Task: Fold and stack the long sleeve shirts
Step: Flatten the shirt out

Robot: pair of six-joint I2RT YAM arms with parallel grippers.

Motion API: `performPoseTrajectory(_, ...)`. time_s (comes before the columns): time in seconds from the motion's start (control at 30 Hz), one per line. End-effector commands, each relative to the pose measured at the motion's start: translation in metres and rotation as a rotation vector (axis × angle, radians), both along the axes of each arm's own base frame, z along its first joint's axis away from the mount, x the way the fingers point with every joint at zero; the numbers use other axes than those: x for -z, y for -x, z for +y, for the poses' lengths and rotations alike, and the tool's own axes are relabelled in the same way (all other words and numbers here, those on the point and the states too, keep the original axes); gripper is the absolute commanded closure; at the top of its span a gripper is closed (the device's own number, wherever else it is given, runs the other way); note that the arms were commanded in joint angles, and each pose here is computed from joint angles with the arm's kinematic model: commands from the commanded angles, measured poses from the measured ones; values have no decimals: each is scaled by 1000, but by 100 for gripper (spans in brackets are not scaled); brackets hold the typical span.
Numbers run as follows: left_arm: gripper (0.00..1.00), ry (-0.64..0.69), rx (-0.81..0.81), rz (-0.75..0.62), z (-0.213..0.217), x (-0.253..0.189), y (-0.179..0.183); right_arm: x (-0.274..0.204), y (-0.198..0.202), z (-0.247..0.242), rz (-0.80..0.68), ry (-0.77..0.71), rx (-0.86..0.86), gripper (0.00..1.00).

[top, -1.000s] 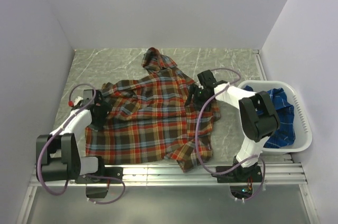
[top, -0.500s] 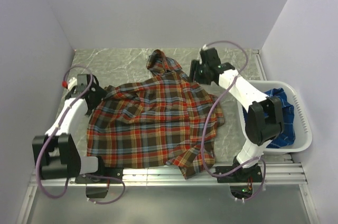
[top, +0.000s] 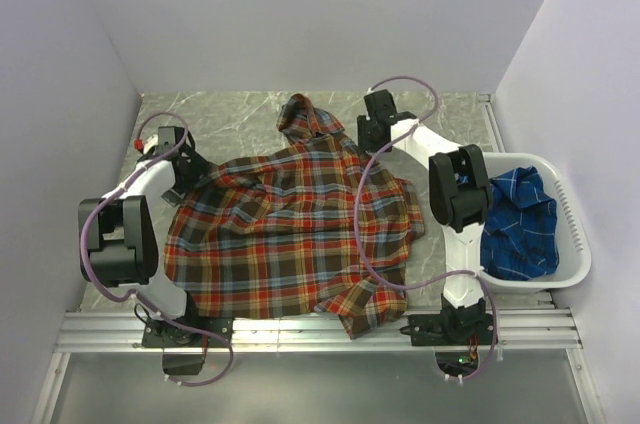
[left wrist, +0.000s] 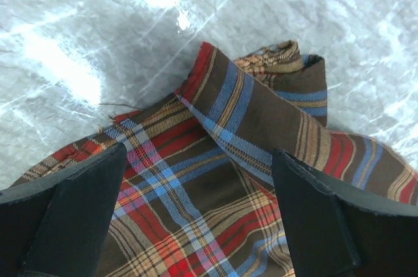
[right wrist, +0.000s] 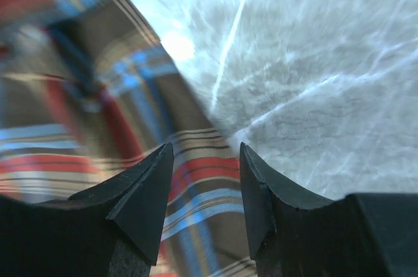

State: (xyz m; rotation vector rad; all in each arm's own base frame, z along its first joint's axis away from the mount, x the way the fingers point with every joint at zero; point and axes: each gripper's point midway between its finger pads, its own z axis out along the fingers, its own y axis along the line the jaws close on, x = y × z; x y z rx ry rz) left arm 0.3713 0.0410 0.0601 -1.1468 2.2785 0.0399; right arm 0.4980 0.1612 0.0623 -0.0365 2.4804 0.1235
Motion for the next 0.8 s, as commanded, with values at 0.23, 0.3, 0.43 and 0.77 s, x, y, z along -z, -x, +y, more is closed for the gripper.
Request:
performPoseTrajectory(0.23,1,34,43,35,-12,5,42,4,-10,7,19,28,-105,46)
performPoseTrajectory(0.3,1,37,42,46,-13,9,54,8,-8,7,35,23,-90,45)
performPoseTrajectory(0.43,1,45,36,52,-16,10,69,22,-6,9,79,26,-68,45)
performPoseTrajectory(0.77,1,155,28,108,-35,38,103,40,-8,8,130,45,-25,50)
